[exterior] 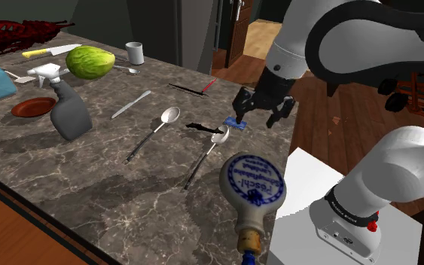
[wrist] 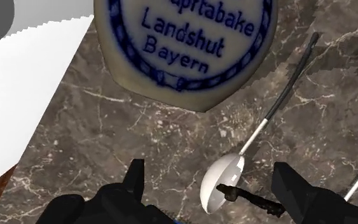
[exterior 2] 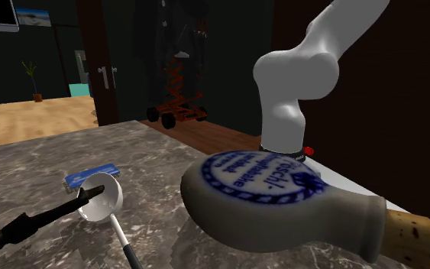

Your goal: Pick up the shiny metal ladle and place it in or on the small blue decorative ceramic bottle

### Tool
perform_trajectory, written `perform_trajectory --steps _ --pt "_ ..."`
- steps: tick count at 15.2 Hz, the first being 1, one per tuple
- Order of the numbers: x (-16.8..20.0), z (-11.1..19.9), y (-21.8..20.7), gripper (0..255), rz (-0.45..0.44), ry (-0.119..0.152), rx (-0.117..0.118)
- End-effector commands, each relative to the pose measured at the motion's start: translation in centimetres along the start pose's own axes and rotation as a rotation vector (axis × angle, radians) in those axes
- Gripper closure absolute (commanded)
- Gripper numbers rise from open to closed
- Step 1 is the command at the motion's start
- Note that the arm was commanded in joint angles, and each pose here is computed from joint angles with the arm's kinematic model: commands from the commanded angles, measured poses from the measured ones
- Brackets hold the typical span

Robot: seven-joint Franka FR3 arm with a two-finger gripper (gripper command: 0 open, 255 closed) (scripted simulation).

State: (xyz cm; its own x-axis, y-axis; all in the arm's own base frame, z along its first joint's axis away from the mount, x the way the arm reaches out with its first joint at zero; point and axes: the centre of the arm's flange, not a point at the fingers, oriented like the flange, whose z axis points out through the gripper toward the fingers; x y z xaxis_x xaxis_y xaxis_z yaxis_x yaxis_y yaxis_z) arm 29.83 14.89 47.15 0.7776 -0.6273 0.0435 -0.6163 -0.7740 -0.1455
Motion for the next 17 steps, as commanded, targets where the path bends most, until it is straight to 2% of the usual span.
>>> perform_trajectory --steps 1,11,17 --pt "-0.8 2.2 -2.0 0 0.104 0.013 -0.003" --pt "-1.6 11.8 -11.1 0 0.566 0.075 -0.029" --pt "-1.4 15.0 -11.0 0 0.566 0.075 -0.029"
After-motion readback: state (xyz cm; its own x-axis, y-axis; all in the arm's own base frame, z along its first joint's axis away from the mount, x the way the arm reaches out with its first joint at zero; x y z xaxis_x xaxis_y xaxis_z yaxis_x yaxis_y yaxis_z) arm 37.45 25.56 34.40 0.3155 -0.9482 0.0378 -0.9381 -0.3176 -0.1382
